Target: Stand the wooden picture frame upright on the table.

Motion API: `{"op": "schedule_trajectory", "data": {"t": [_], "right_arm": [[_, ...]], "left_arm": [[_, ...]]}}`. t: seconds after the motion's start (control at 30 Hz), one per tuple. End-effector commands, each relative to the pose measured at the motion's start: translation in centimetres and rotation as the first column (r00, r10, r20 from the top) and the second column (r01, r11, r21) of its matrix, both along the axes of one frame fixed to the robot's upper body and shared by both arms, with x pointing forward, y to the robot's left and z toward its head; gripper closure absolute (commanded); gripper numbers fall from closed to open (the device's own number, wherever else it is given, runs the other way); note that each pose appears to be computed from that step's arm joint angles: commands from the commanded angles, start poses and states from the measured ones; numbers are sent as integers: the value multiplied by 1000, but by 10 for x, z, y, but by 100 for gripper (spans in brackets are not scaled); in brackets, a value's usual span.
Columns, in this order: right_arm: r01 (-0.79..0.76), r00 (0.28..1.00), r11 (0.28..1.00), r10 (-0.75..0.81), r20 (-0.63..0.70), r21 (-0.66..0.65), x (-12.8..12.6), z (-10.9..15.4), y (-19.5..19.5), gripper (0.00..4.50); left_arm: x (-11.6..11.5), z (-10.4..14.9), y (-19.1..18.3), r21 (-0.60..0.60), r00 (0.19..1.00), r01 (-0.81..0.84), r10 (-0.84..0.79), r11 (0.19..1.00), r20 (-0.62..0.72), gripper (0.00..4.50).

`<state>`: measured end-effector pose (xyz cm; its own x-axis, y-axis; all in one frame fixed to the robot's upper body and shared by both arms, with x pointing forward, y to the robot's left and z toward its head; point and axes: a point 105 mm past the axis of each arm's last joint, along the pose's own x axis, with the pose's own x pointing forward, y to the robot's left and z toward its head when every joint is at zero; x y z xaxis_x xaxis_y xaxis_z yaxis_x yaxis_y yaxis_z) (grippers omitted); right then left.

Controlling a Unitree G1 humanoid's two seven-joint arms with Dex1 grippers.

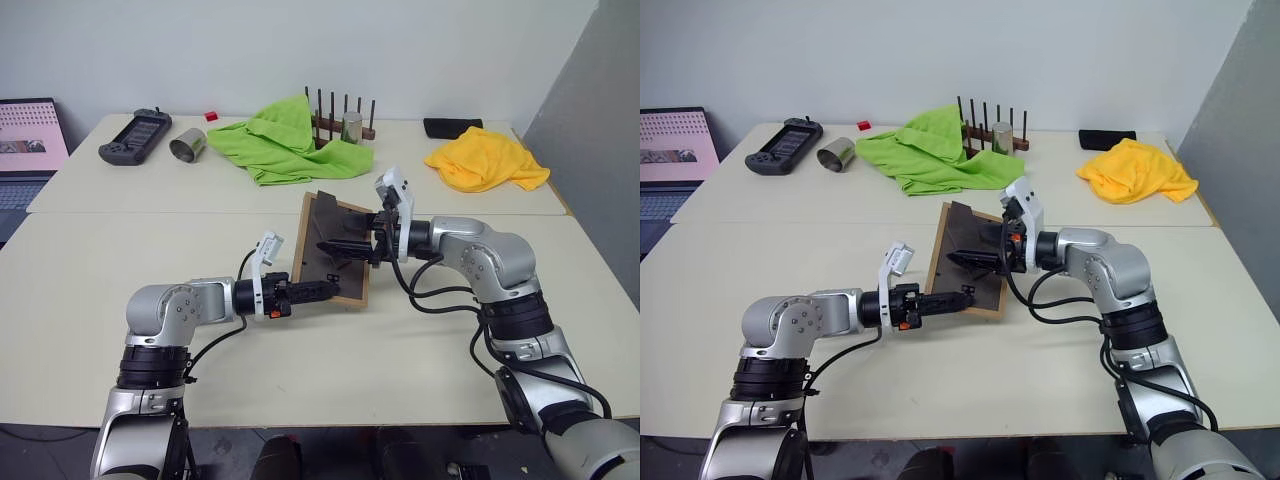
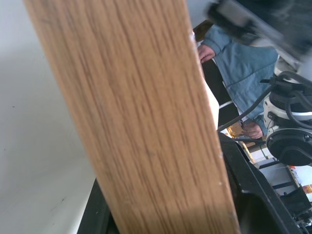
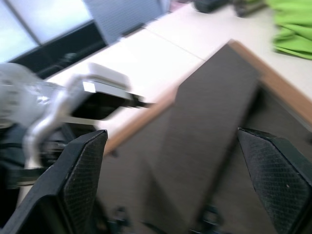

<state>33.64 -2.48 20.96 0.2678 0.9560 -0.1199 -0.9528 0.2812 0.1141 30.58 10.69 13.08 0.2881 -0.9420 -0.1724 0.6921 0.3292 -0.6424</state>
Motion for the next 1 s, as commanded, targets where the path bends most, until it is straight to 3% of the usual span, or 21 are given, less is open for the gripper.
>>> {"op": "schedule_trajectory", "data": {"t": [0.03, 0.17, 0.33, 0.5, 0.6, 0.67, 0.73, 0.8, 0.9, 1.0], "right_arm": [[-155, 988, 987, 155, 14, 38, -30, 14, 4, 1], [-175, 984, 983, 176, -12, 58, -39, 20, -5, 1], [-1, 1000, 1000, 1, 10, 3, -20, 9, -34, 1], [190, 974, 975, -173, 144, -113, -7, -9, -86, 1], [232, 940, 946, -157, 304, -227, -11, -22, -109, 1], [306, 805, 906, -82, 587, -294, -8, -24, -114, 1], [341, 645, 882, 32, 764, -325, -11, -27, -111, 1], [346, 529, 875, 117, 841, -339, -11, -30, -105, 1], [384, 197, 875, 233, 952, -294, -10, -24, -85, 1], [321, 37, 902, 291, 956, -288, -13, -31, -63, 1]], "left_arm": [[-2, 15, -3, -28, 997, 32, -30, 999, 69, 310], [-1, 16, -2, -37, 998, 27, -25, 999, 58, 310], [0, 20, 0, -57, 999, 27, -25, 998, 32, 310], [-4, 29, 5, -113, 998, 31, -38, 993, -57, 310], [-8, 31, 9, -134, 989, 27, -46, 991, -141, 310], [-13, 31, 13, -167, 973, 36, -72, 985, -219, 310], [-16, 33, 15, -202, 961, 48, -100, 978, -258, 310], [-20, 34, 14, -205, 956, 61, -116, 977, -268, 310], [-28, 35, 9, -226, 948, 92, -155, 970, -279, 310], [-33, 41, 3, -265, 943, 116, -190, 957, -273, 310]]}}
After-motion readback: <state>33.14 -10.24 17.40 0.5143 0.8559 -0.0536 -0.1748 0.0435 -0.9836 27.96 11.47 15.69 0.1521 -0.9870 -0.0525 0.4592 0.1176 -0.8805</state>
